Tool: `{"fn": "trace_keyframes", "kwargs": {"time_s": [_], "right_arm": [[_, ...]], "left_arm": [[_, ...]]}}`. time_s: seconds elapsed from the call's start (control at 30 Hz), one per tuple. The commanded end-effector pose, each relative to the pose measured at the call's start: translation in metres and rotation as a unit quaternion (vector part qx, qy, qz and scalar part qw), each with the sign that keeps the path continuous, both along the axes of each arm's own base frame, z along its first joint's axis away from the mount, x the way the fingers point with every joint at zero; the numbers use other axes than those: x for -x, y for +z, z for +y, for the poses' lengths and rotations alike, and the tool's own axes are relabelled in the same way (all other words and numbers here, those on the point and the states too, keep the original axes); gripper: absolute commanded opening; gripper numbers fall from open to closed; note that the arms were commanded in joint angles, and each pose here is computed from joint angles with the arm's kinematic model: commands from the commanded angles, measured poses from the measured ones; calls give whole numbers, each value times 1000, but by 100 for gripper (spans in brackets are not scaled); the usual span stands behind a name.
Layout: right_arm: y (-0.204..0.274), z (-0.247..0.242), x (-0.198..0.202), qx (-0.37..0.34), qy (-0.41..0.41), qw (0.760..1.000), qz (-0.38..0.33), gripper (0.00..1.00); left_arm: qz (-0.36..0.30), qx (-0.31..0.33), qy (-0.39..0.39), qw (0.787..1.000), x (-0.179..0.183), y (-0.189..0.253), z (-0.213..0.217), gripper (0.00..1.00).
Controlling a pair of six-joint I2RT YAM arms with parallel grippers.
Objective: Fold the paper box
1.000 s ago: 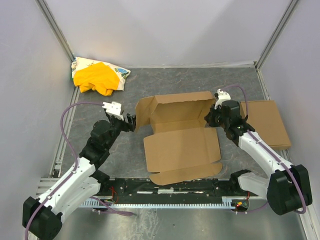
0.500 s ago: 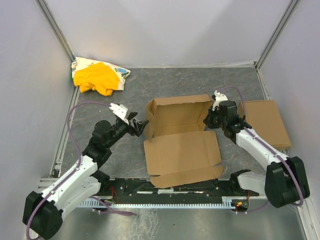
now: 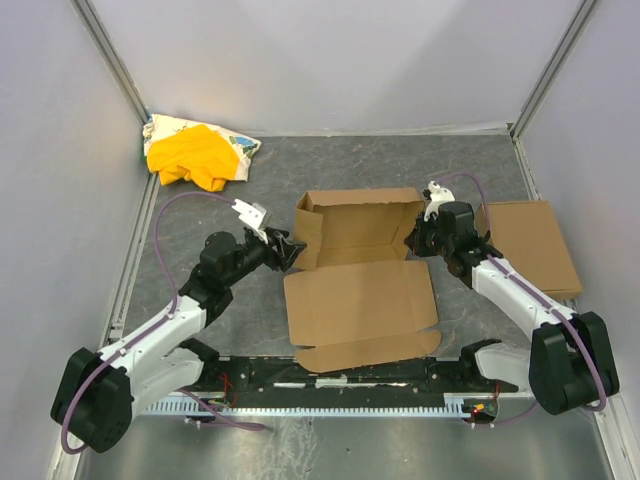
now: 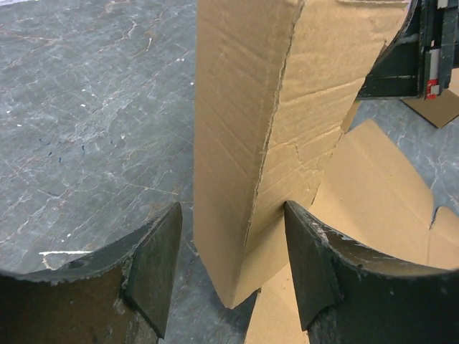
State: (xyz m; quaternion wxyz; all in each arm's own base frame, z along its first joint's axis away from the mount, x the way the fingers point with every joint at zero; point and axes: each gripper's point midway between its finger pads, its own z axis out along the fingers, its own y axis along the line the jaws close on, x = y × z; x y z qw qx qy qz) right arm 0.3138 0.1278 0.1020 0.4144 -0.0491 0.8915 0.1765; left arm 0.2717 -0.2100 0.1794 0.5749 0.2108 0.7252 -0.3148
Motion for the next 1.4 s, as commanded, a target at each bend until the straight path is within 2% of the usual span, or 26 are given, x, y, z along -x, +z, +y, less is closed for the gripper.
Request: {"fn": "trace_keyframes", "kwargs": {"time_s": [0.0,0.33,0.57,0.67,0.83,0.93,1.0,1.2,1.37], "right_arm": [[20,11,-9,-34,12,998,-41,2],[32,15,-4,-34,21,997,-64,2],[35,18,0,-26,24,997,-73,2],[37,21,2,-25,25,996,-81,2],[47,29,8,-13,25,994,-108,2],[50,29,9,2,13,993,-117,2],[51,26,9,8,-2,993,-119,2],[54,18,6,12,-37,992,-119,2],[57,17,4,16,-50,993,-104,2]], "left_arm": [[-47,63,0,997,-11,53,-16,64],[-62,20,19,998,-18,44,-40,59],[-70,-8,79,994,-30,39,-31,46],[-75,-21,112,991,-36,40,-26,43],[-73,-46,185,979,-49,35,-12,27],[-71,-69,235,967,-57,30,1,13],[-71,-90,286,951,-62,27,15,4],[-87,-186,393,896,-64,19,43,3],[-118,-243,412,870,-53,15,40,3]]}}
